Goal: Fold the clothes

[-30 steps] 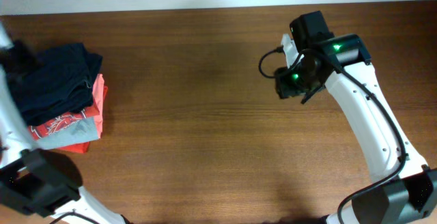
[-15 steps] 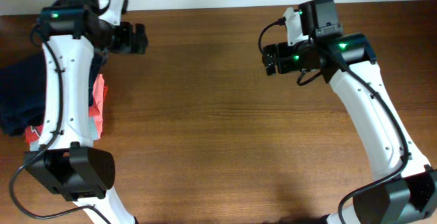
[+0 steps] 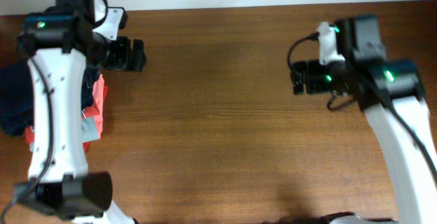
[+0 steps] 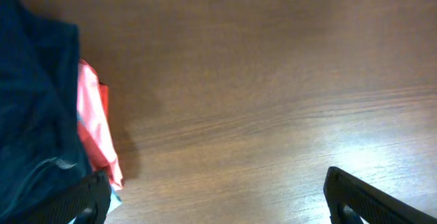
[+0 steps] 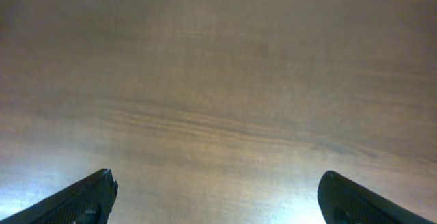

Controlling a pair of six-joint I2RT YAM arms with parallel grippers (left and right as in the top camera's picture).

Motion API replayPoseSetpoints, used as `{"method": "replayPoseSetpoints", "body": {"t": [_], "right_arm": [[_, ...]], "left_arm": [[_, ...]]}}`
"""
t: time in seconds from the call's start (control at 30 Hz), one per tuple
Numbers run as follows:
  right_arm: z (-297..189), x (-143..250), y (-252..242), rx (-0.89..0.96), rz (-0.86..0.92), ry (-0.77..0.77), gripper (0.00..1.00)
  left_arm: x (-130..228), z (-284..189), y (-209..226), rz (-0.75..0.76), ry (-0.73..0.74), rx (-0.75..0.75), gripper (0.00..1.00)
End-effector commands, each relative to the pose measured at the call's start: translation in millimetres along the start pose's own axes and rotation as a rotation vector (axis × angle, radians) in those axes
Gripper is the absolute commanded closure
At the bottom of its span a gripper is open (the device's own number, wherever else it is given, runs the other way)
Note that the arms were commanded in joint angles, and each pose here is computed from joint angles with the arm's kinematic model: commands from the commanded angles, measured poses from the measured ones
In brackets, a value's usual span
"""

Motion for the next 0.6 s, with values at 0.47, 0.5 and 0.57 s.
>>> {"method": "replayPoseSetpoints", "body": {"t": [0.47, 0.5, 0.57], "right_arm": [[-51, 146, -37, -0.024, 0.049, -0.302, 0.01], [-52, 149, -38, -0.026, 0.05, -0.307, 0.01], [-53, 153, -39, -0.023, 0.05, -0.298, 0.01]], "left_arm": [[148, -49, -50, 0.129, -0.431, -0.164, 0.01], [157, -47, -52, 0.131, -0.454, -0.181, 0.01], [171, -43, -55, 0.137, -0.491, -0.194, 0.01]]}}
Point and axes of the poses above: each gripper's point midway between its finger pads, its own z axis out along the fingers, its own y axis along the line the jaws close on, x = y × z, the point moved 10 cm from there along -z, back along the fingers, and after that the axes turned 10 degrees about z, right-handed, at the moved point
